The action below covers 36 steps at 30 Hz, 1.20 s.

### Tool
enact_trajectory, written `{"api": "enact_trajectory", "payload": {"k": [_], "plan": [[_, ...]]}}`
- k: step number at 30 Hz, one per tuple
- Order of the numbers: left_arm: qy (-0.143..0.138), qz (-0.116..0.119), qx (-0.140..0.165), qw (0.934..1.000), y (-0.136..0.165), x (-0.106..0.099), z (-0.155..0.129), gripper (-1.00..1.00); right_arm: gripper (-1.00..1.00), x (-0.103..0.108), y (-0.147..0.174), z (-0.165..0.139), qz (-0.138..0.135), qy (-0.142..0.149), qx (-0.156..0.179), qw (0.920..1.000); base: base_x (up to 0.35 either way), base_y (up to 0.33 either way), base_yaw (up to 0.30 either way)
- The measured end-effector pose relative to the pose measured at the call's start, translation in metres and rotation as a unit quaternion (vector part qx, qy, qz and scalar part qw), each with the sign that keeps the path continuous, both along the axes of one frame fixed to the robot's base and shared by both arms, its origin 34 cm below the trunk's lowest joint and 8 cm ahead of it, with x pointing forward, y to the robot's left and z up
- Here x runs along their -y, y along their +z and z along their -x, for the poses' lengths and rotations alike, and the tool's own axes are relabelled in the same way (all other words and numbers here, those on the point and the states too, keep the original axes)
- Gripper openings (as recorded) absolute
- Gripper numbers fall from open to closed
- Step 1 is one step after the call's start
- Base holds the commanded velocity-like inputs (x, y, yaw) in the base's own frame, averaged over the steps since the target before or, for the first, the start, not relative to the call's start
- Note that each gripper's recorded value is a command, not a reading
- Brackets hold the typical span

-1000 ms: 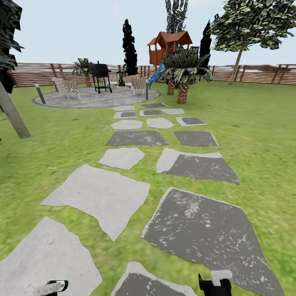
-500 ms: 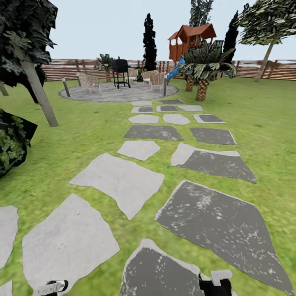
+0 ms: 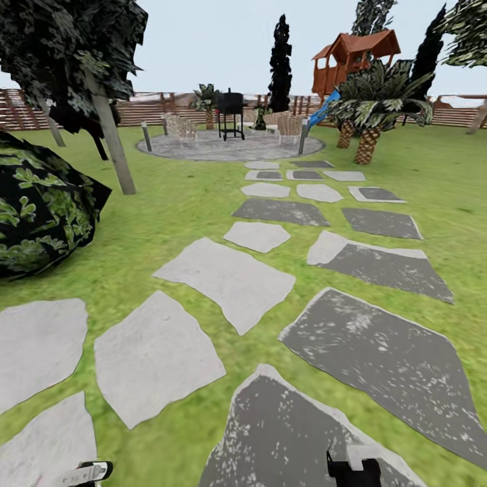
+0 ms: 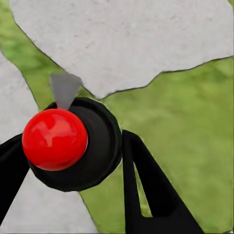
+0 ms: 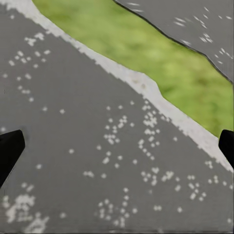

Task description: Pick up the pesticide atomizer in the garden and spray insectifuge to fully cover both potted plants in the garden.

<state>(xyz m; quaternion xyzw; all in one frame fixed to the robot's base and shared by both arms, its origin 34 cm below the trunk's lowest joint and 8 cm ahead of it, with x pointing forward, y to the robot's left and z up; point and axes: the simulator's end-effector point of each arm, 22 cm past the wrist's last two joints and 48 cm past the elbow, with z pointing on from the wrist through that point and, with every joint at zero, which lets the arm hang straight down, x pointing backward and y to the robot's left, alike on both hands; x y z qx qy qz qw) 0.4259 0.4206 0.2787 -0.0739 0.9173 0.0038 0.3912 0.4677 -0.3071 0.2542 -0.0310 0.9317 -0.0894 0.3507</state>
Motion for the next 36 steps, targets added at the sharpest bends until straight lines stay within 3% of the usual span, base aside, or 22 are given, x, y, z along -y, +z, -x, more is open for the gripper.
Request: {"api": "enact_trajectory", "payload": {"k": [36], "plan": [[0.001, 0.000, -0.011, 0.9999, -0.0071, -0.0001, 0.0068, -1.00, 1.00, -0.0001, -0.0082, 0.0075, 0.000, 0.001, -0.011, 0.9999, -0.334, 0.076, 0.259]]}}
